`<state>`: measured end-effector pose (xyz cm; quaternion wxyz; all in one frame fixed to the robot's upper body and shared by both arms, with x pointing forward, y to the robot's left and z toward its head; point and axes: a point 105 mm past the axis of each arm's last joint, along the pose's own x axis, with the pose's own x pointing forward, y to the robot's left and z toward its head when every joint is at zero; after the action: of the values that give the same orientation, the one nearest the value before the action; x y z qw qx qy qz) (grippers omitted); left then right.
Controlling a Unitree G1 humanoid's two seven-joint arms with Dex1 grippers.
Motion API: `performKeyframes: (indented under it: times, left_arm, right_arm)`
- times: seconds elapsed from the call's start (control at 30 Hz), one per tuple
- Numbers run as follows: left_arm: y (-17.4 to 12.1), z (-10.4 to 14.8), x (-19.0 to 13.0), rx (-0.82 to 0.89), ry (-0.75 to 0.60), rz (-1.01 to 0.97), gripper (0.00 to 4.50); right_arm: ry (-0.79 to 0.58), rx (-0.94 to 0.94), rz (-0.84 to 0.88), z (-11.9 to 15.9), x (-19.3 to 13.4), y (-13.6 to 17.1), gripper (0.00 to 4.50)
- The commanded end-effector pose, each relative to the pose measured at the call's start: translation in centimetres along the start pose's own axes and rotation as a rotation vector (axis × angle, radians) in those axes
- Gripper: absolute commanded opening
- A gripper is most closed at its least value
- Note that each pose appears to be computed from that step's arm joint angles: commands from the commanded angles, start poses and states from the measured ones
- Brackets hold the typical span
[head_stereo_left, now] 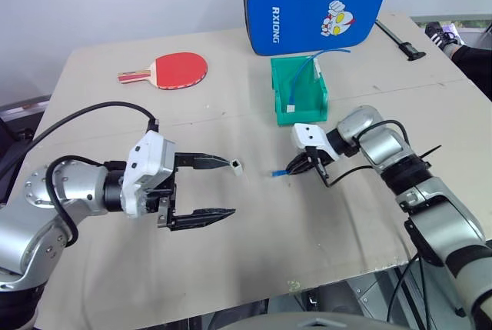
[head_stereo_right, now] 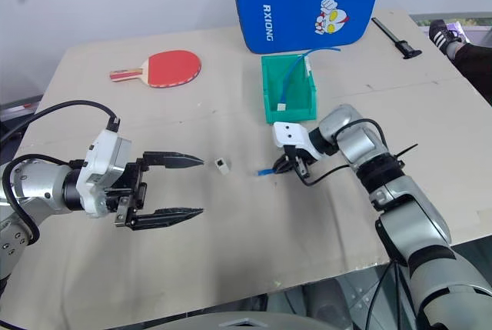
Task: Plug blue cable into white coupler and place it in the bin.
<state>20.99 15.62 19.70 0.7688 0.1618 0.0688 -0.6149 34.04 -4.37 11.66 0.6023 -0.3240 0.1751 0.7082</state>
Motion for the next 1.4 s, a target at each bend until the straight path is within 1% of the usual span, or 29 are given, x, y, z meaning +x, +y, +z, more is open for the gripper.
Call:
performKeyframes:
  times: [0.03, 0.07, 0.1, 0.17, 0.2, 0.23, 0.27, 0.3, 0.37, 0.4, 0.53, 0.6, 0.7, 0.83, 0.87, 0.9, 0.97, 1.03, 1.13, 1.2, 1.3, 1.4]
  left_arm:
    - [-0.2, 0.2, 0.0, 0.023, 0.014, -0.010, 4.50]
    - [-0.2, 0.1, 0.0, 0.022, 0.017, -0.009, 4.50]
    - [-0.1, 0.0, 0.1, 0.020, 0.022, -0.007, 4.50]
    - [0.1, -0.1, 0.2, 0.012, 0.030, -0.006, 4.50]
    - [0.1, -0.2, 0.4, 0.001, 0.032, -0.015, 4.50]
    - [0.1, -0.3, 0.6, -0.009, 0.036, -0.022, 4.50]
    - [0.1, -0.3, 0.7, -0.016, 0.040, -0.027, 4.50]
    - [0.9, -0.6, 1.2, 0.003, 0.065, -0.004, 4.50]
    - [2.7, -1.3, 2.6, 0.054, 0.125, 0.045, 4.50]
    - [3.3, -1.5, 3.2, 0.070, 0.142, 0.055, 4.50]
    - [4.9, -2.6, 5.9, 0.090, 0.216, 0.065, 4.50]
    - [4.8, -2.9, 7.1, 0.117, 0.237, 0.002, 4.50]
    - [4.5, -3.4, 8.6, 0.114, 0.284, -0.077, 4.50]
    - [4.9, -4.1, 9.0, 0.132, 0.366, -0.094, 4.50]
    - [4.8, -4.4, 9.0, 0.141, 0.387, -0.109, 4.50]
    - [4.9, -4.6, 9.1, 0.150, 0.403, -0.114, 4.50]
    - [5.2, -4.8, 9.2, 0.160, 0.421, -0.110, 4.50]
    - [5.7, -5.1, 9.1, 0.159, 0.432, -0.099, 4.50]
    - [6.2, -5.1, 9.5, 0.158, 0.419, -0.092, 4.50]
    - [6.3, -4.9, 10.0, 0.149, 0.394, -0.094, 4.50]
    - [6.4, -4.8, 10.6, 0.129, 0.362, -0.101, 4.50]
    - [6.9, -5.5, 10.8, 0.134, 0.384, -0.092, 4.50]
  right_arm:
    - [0.015, -0.008, -0.027, 0.3, -0.4, -0.6, 0.04]
    - [0.021, -0.006, -0.028, 0.2, -0.5, -0.6, 0.59]
    - [0.022, -0.003, -0.030, 0.0, -0.6, -0.6, 0.86]
    - [0.019, 0.001, -0.034, -0.1, -0.8, -0.6, 1.95]
    - [0.017, 0.004, -0.041, -0.2, -1.1, -0.6, 2.33]
    - [0.016, 0.008, -0.046, -0.3, -1.3, -0.6, 2.33]
    - [0.015, 0.010, -0.049, -0.3, -1.5, -0.5, 3.14]
    - [-0.002, 0.015, -0.071, -0.2, -1.9, -0.6, 3.40]
    - [-0.063, 0.034, -0.149, 0.3, -3.0, -1.0, 4.36]
    - [-0.079, 0.043, -0.162, 0.5, -3.4, -0.9, 4.45]
    - [-0.163, 0.077, -0.241, 1.3, -5.2, 0.3, 4.45]
    - [-0.214, 0.097, -0.286, 1.5, -5.8, 2.0, 4.45]
    - [-0.352, 0.142, -0.406, 2.0, -6.4, 4.6, 4.45]
    - [-0.507, 0.248, -0.502, 2.4, -6.3, 7.5, 4.45]
    - [-0.572, 0.298, -0.548, 2.2, -6.2, 8.7, 4.45]
    - [-0.593, 0.353, -0.603, 1.4, -6.0, 9.8, 4.45]
    - [-0.541, 0.410, -0.678, -0.8, -5.9, 11.7, 4.45]
    - [-0.507, 0.431, -0.730, -2.5, -6.6, 12.8, 4.45]
    - [-0.445, 0.440, -0.745, -4.3, -7.0, 14.4, 4.45]
    - [-0.444, 0.439, -0.743, -4.6, -7.1, 15.0, 4.45]
    - [-0.488, 0.424, -0.732, -4.2, -7.3, 15.6, 4.45]
    - [-0.482, 0.408, -0.740, -4.4, -7.6, 15.9, 4.45]
